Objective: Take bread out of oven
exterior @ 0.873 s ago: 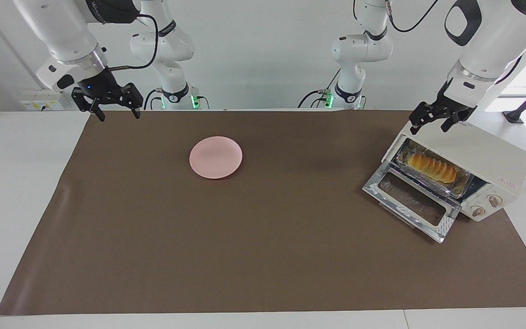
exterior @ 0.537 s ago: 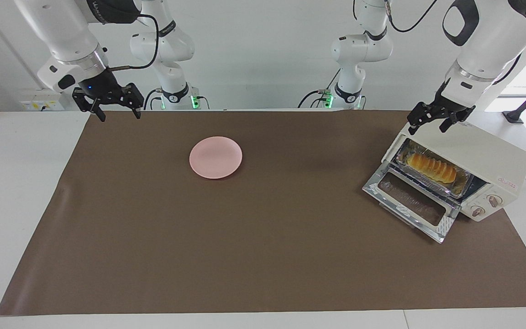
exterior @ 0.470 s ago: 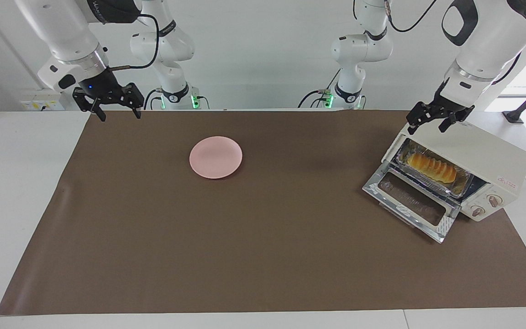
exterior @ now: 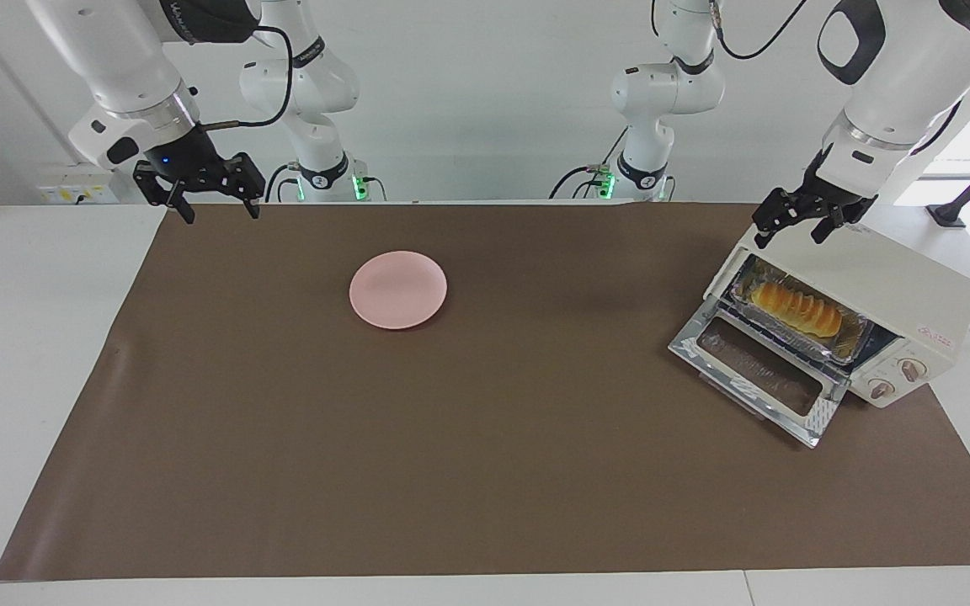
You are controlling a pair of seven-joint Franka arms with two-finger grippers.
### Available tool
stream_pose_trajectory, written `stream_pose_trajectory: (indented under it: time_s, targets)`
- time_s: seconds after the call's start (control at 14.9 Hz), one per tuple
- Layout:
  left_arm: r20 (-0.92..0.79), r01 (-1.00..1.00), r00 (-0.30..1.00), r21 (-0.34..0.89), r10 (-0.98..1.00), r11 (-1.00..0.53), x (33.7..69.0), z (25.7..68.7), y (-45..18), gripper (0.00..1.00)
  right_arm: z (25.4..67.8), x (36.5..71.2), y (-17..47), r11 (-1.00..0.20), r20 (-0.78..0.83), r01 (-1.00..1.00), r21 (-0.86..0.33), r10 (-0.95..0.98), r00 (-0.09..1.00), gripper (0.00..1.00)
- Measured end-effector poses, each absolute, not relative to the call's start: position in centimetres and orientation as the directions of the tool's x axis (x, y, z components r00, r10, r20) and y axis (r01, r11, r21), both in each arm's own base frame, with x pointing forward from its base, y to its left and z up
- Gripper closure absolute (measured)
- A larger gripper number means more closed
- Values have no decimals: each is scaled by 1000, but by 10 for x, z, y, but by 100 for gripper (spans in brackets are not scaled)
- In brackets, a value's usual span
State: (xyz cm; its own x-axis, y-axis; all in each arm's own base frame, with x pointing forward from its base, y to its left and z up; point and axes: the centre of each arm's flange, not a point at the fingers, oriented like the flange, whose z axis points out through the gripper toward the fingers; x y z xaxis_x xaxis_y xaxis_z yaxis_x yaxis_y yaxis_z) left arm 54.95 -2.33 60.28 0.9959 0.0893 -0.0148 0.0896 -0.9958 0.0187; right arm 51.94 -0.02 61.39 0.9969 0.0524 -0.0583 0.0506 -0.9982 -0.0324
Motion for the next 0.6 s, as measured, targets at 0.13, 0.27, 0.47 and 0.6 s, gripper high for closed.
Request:
stream_pose_trajectory:
  time_s: [0.13, 0.27, 0.47, 0.6]
  targets:
    - [-21, 160, 987, 17, 160, -987, 552, 600, -22, 0, 614, 519, 0, -998, -58, 51, -32, 52, 997, 0]
    - [-25, 229, 973, 15, 228, -973, 561, 599, -19, 0, 614, 519, 0, -998, -58, 51, -32, 52, 997, 0]
    - [-49, 345, 937, -6, 345, -939, 593, 585, -12, 0, 614, 519, 0, -998, -58, 51, -32, 52, 997, 0]
    - [-51, 421, 904, -60, 424, -905, 620, 562, -12, 0, 614, 519, 0, -998, -58, 51, -32, 52, 997, 0]
